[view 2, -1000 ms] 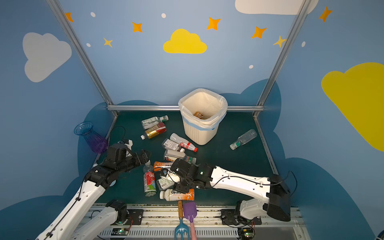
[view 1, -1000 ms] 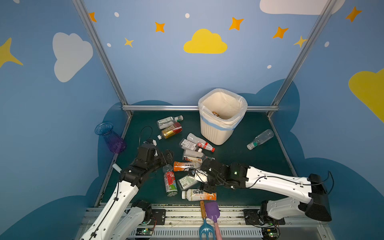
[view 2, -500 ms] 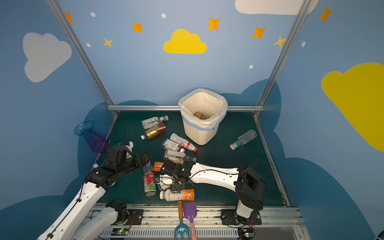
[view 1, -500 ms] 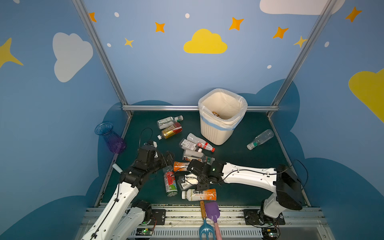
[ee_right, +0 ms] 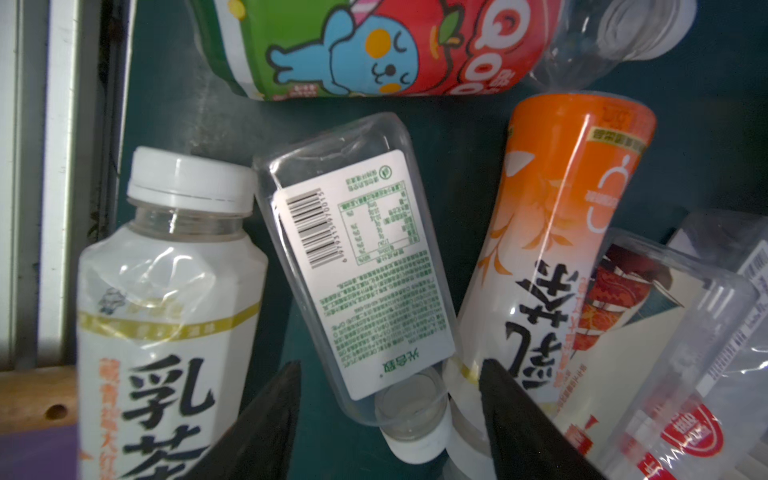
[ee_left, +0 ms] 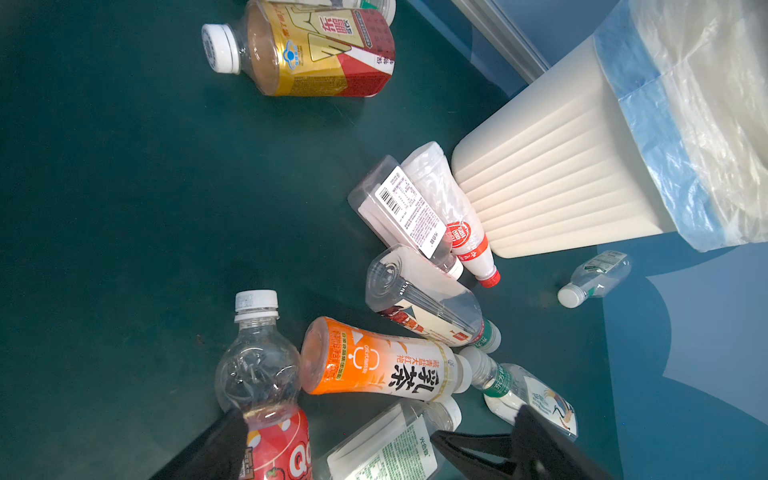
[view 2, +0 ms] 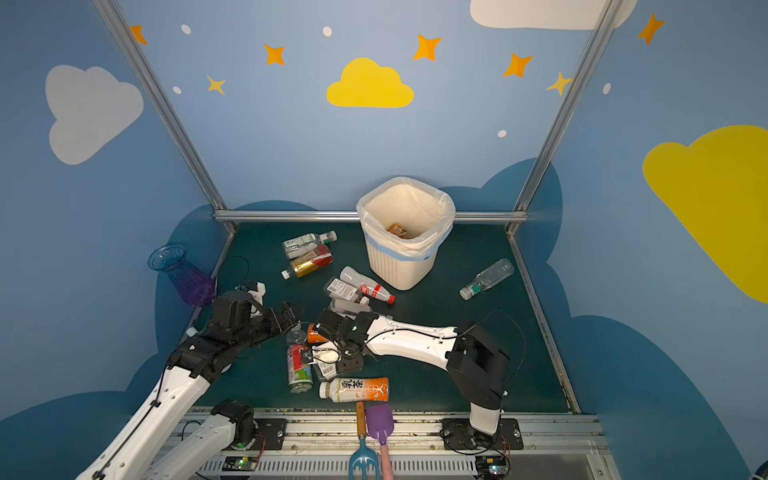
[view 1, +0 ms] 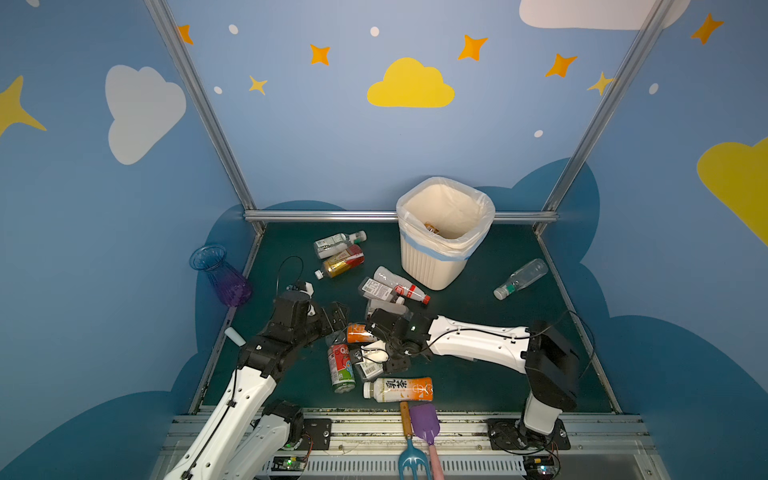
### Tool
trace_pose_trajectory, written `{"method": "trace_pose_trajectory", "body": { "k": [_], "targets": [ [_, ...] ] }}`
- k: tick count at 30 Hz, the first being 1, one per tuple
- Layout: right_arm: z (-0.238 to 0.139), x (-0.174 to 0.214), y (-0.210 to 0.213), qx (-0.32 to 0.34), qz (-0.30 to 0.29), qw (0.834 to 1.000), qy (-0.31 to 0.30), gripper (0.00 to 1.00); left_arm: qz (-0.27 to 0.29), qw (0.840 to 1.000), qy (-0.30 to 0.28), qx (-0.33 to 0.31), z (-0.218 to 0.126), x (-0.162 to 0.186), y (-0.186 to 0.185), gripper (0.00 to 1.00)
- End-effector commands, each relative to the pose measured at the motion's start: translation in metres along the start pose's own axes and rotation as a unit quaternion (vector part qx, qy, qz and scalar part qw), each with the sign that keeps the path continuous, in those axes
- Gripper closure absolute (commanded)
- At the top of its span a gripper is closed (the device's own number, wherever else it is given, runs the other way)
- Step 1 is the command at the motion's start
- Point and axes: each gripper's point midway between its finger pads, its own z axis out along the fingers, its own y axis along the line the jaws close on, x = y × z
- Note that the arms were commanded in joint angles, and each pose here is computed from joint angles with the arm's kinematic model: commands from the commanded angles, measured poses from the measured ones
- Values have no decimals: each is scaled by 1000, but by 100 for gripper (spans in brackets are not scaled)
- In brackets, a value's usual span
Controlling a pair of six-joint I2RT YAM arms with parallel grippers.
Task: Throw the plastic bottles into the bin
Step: 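Lower the right gripper around the clear barcode-label bottle beside the orange milk-tea bottle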
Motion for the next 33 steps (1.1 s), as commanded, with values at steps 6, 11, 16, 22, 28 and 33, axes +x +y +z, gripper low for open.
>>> {"method": "trace_pose_trajectory", "body": {
  "k": [6,11,16,22,28,33],
  "targets": [
    [6,-3,6,-33,-17,999,9,31,5,1000,-12,-1,-3,-3,2,0],
    [14,-3,4,-38,-18,999,18,30,5,1000,-10,-1,-1,-3,2,0],
    [22,-3,3,-44,-17,999,24,30,6,1000,-10,-1,-2,-3,2,0],
    [28,-3,-2,-46,-12,999,25,27,7,1000,-10,-2,-1,-3,4,0],
    [36,-1,-3,-61,-8,998,30,26,7,1000,-10,-4,-1,-2,5,0],
    [42,0,-4,-75,-2,997,33,25,9,1000,-11,-3,-2,-3,4,0]
  ]
}}
